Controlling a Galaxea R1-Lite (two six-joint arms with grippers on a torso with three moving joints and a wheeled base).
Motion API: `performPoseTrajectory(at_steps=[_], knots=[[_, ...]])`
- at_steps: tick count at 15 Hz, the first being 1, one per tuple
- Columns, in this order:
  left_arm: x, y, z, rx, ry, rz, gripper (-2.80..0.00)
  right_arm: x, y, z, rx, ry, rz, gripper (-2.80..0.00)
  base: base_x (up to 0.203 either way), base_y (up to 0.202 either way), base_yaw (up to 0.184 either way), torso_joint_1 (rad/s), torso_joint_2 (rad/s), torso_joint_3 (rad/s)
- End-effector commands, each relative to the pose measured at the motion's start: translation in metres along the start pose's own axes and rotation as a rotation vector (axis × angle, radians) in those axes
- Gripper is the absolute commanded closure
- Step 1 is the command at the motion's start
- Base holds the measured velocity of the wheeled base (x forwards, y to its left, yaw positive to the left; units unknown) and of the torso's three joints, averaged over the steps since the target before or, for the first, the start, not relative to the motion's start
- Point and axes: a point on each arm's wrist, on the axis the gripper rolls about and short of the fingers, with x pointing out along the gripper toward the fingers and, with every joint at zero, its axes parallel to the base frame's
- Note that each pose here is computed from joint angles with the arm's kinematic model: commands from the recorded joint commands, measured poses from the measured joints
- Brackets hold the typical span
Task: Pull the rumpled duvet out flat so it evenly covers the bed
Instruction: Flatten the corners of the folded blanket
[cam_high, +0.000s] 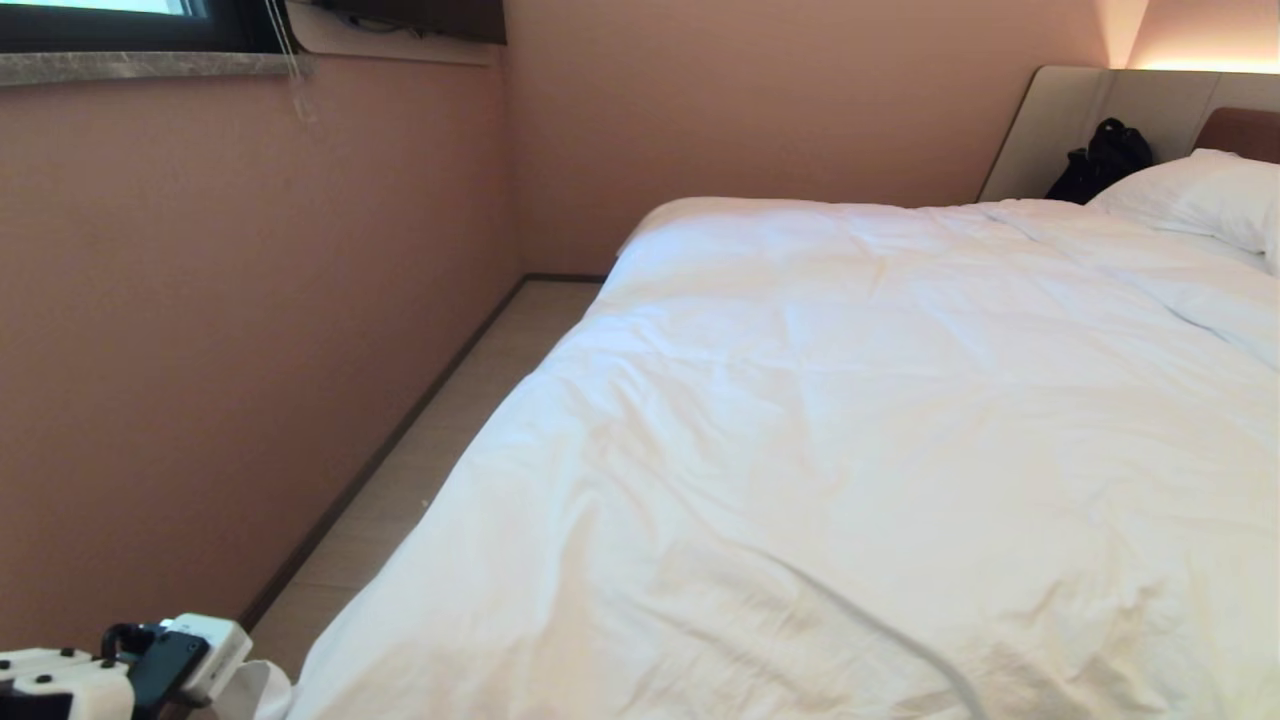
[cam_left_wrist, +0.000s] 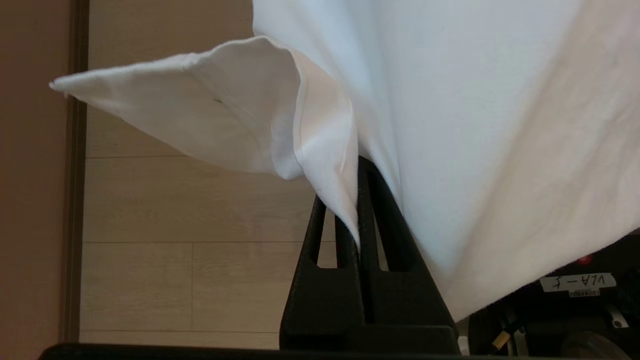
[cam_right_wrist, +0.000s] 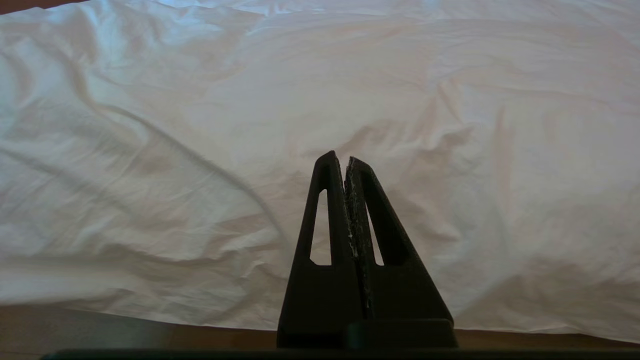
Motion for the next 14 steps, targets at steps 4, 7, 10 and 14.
performPoseTrajectory(at_steps=[4,7,10,14], knots=[[0.001,0.000,0.004,-0.003,-0.017,0.001,-2.80,0.000,0.000,0.000,0.001,0.001,0.000,0.00,0.000,0.000,0.000,0.000,0.00,0.000],[-0.001,0.000,0.005,-0.005,-0.033,0.001,-2.80,0.000,0.000,0.000,0.001,0.000,-0.001,0.00,0.000,0.000,0.000,0.000,0.00,0.000],[-0.006,0.000,0.008,-0.010,-0.079,0.000,-2.80,0.000,0.000,0.000,-0.001,0.000,0.000,0.00,0.000,0.000,0.000,0.000,0.00,0.000],[-0.012,0.000,0.014,-0.062,-0.132,-0.004,-2.80,0.000,0.000,0.000,-0.001,-0.001,0.000,0.00,0.000,0.000,0.000,0.000,0.00,0.000]])
